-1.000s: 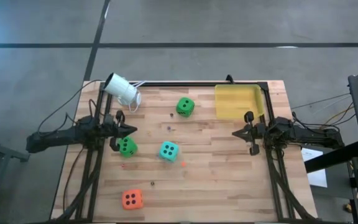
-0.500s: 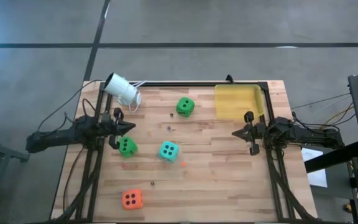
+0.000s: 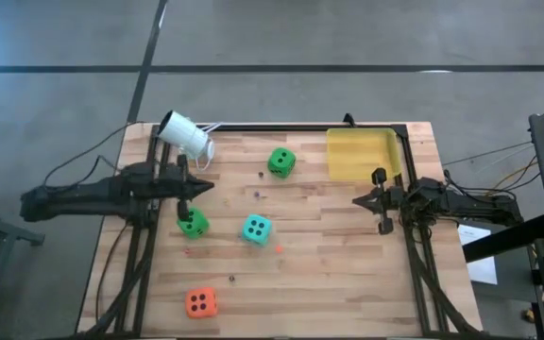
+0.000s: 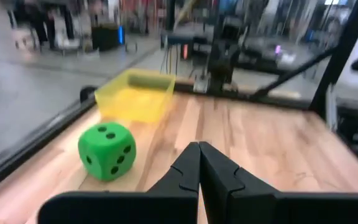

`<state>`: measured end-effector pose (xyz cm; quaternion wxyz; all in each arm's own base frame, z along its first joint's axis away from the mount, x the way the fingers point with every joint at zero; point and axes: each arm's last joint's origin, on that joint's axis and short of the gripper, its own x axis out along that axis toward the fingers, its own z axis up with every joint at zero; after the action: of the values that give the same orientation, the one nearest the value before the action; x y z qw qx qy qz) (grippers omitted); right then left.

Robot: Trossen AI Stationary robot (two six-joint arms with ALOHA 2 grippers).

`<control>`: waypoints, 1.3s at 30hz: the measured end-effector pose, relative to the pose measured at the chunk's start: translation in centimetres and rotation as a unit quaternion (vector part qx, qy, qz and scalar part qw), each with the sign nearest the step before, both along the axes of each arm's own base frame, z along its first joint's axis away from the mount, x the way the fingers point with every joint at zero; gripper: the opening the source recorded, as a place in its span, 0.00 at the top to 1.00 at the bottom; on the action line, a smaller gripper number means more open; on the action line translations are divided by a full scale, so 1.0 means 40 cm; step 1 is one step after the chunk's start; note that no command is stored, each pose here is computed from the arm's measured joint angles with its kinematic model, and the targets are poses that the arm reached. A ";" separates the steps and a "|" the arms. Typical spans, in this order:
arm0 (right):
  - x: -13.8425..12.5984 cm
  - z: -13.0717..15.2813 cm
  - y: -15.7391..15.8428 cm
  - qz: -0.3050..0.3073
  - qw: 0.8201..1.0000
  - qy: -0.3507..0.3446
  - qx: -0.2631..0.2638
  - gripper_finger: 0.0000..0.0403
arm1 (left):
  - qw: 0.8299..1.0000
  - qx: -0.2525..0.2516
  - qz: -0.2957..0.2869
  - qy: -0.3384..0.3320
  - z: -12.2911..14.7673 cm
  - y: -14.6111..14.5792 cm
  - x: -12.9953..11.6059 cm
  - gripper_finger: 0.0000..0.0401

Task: Pick & Place Dice
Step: Put the large green dice into the yellow transparent bin

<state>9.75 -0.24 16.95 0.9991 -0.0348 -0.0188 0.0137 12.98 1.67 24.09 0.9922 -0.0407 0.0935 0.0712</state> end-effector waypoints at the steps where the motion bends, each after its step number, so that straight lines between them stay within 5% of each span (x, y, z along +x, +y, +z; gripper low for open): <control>1: 0.000 0.000 0.000 0.000 1.000 0.000 -0.004 0.98 | 1.000 0.003 -0.001 0.019 0.009 0.002 0.017 0.99; 10: 0.000 0.001 0.001 0.008 1.000 -0.001 0.019 0.98 | 0.982 0.036 -0.023 0.186 0.041 0.022 0.175 0.99; 17: 0.000 0.002 0.000 0.005 0.997 -0.001 0.072 0.98 | 0.970 0.055 -0.028 0.235 0.043 0.033 0.247 0.99; 27: -0.004 0.102 -0.010 -0.069 0.996 -0.018 0.060 0.98 | 0.975 0.057 -0.011 0.216 0.069 0.035 0.250 0.99; 39: 0.135 0.238 -0.019 -0.095 0.983 0.151 0.033 0.98 | 0.976 0.042 0.015 0.212 0.072 0.038 0.246 0.99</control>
<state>15.13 -1.01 26.46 0.9878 -0.0013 0.1356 -0.0769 22.83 3.18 26.96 0.9495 0.0156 0.2980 0.0971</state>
